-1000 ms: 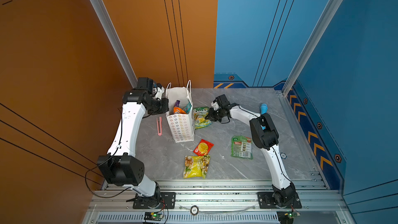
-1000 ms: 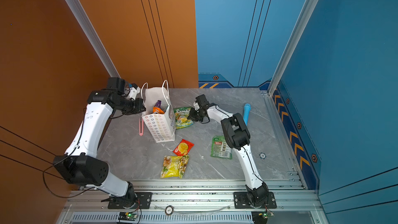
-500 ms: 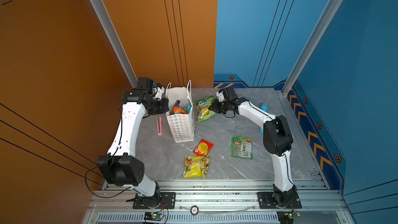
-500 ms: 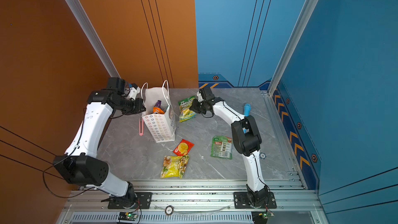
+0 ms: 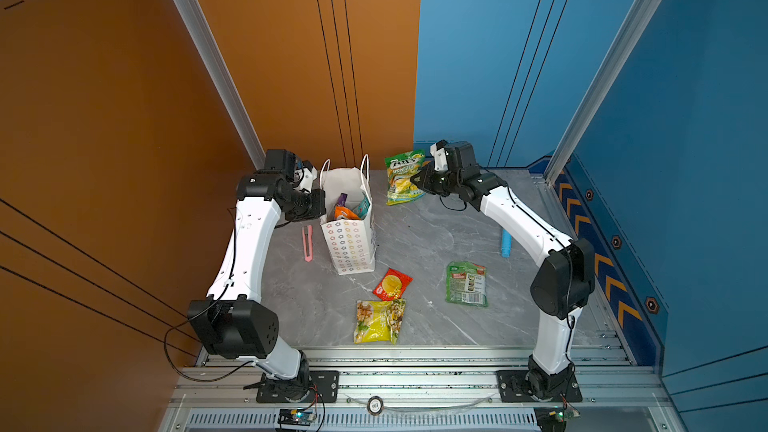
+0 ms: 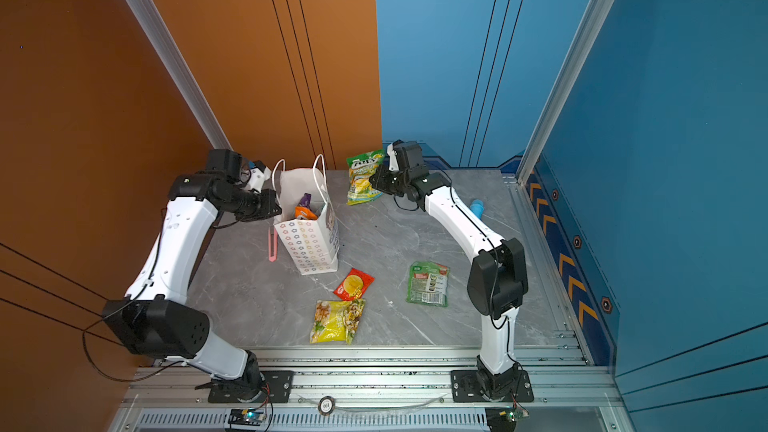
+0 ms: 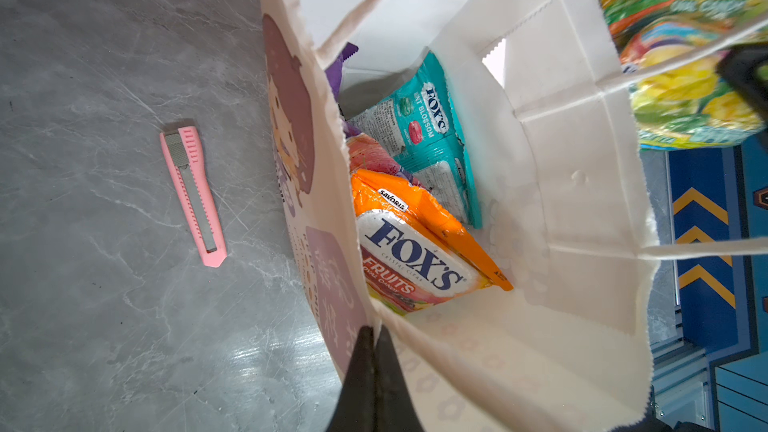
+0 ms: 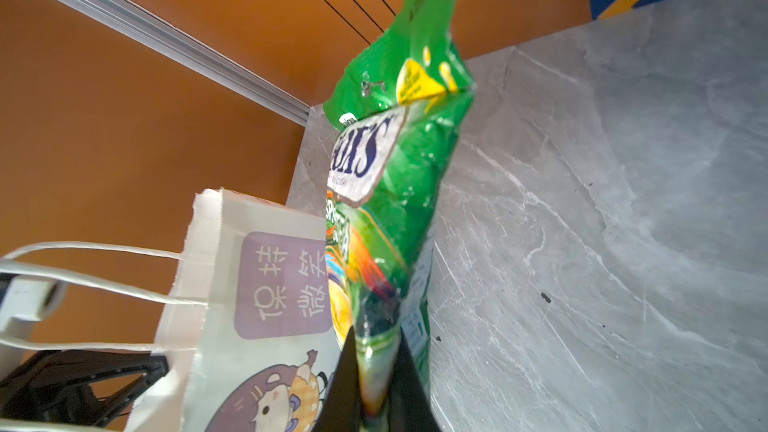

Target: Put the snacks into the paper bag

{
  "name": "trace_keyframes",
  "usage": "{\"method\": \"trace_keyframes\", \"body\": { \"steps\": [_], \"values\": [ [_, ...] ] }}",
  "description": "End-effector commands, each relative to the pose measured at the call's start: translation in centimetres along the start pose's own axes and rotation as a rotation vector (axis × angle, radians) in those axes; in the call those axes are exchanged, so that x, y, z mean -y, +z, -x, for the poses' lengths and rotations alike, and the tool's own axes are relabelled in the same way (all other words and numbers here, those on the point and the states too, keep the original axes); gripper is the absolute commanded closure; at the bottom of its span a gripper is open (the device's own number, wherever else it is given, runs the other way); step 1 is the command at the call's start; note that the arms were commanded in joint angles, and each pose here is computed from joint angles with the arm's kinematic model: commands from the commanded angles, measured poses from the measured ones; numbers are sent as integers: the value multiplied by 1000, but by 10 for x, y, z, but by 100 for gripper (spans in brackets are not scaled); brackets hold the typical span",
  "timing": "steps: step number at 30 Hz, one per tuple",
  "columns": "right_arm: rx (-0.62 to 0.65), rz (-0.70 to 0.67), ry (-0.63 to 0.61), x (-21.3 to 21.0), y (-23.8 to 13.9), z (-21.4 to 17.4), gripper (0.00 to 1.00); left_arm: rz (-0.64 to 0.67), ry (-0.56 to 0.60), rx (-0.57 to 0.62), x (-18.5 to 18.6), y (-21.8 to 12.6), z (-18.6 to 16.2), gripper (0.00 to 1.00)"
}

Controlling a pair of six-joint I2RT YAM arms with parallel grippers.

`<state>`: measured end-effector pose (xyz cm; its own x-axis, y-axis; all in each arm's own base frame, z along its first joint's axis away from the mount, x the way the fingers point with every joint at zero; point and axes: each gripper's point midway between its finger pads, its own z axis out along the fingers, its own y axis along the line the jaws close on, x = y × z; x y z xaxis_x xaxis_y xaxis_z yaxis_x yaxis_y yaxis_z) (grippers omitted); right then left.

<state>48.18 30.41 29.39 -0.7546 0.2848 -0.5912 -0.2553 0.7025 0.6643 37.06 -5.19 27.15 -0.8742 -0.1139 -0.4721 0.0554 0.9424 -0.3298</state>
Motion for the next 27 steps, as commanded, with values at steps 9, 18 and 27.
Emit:
{"method": "trace_keyframes", "body": {
  "steps": [9, 18, 27],
  "values": [
    [248, 124, -128, -95, -72, 63, 100, -43, 24, 39, 13, -13, 3, 100],
    [326, 216, -161, -140, -88, 88, 100, -44, 25, 39, 14, -12, 4, 100],
    [359, 327, -182, -190, -77, 90, 100, -45, 28, 39, 15, -12, 4, 100]
  ]
}}
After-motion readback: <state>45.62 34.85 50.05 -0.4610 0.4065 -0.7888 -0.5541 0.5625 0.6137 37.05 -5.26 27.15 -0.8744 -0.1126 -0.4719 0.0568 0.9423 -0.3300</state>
